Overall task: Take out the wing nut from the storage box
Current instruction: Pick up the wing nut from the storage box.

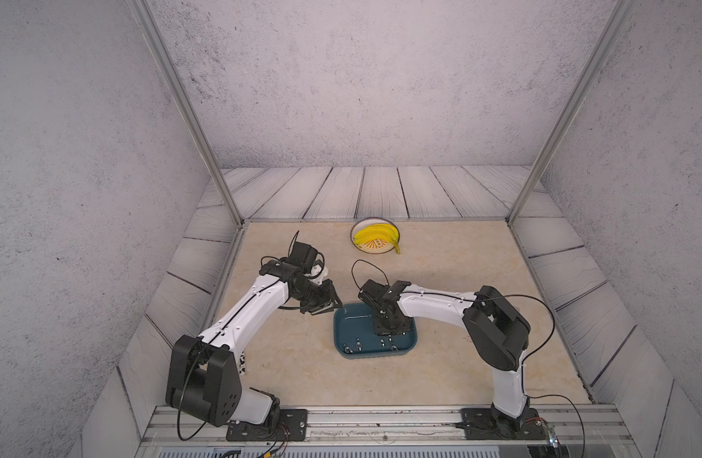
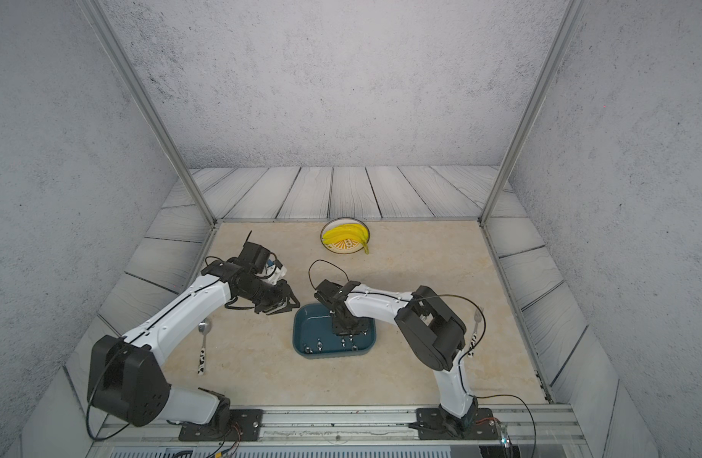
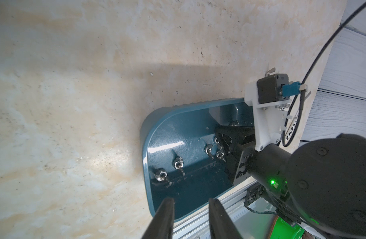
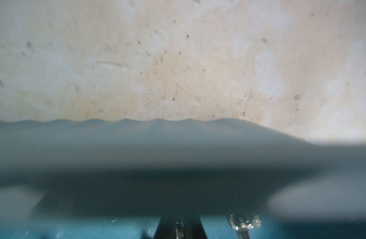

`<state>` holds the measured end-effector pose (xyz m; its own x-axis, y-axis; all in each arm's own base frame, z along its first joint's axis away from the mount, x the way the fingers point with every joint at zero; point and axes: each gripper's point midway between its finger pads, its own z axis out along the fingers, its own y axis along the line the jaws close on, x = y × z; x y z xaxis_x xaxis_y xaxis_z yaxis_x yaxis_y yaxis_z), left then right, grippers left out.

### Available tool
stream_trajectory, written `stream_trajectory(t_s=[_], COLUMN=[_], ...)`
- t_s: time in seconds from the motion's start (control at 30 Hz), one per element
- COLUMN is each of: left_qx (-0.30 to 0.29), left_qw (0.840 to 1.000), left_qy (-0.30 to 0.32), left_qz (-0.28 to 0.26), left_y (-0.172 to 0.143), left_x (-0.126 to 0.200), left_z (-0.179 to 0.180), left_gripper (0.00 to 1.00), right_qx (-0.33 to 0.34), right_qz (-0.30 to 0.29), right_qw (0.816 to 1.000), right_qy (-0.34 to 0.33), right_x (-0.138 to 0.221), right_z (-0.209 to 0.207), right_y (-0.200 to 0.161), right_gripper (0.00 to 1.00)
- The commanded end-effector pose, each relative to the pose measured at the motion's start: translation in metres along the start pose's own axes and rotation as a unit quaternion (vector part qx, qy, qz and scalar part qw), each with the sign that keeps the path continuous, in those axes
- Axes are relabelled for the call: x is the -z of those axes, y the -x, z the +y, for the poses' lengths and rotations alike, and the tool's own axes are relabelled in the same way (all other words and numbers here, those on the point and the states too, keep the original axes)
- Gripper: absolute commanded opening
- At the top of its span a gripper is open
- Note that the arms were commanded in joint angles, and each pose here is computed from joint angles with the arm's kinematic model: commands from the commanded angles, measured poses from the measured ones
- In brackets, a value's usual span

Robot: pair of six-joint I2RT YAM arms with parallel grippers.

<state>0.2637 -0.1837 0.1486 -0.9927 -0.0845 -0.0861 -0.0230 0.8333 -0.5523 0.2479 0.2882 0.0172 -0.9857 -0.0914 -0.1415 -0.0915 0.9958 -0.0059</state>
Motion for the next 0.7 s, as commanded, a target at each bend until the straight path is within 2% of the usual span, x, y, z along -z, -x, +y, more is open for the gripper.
stream_trajectory(t_s=[0.0, 0.1, 0.4, 0.67], left_qx=[-0.001, -0.002, -0.007, -0.007], left_qw=[1.000, 1.000, 1.000, 1.000], left_qy=[0.011, 0.010, 0.003, -0.019], left_qz=[0.006, 0.005, -0.004, -0.005], left_y=[-0.005, -0.005, -0.002, -0.002], left_x=[0.000, 0.002, 0.008, 0.010], left_z=[0.008, 0.007, 0.001, -0.009], left_gripper=[0.35, 0.35, 0.35, 0.35], right_qx=[0.006, 0.012, 0.029, 0.025], right_qz=[0.027, 0.016, -0.047, -0.074], right_qw=[0.999, 0.999, 0.998, 0.997], right_qy=[-0.041, -0.045, -0.020, -0.011], right_x=[-0.021, -0.016, 0.029, 0.056], right_z=[-0.014, -0.013, -0.004, -0.006], right_y=[-0.014, -0.008, 0.022, 0.036], right_gripper=[0.06, 0.00, 0.00, 0.00])
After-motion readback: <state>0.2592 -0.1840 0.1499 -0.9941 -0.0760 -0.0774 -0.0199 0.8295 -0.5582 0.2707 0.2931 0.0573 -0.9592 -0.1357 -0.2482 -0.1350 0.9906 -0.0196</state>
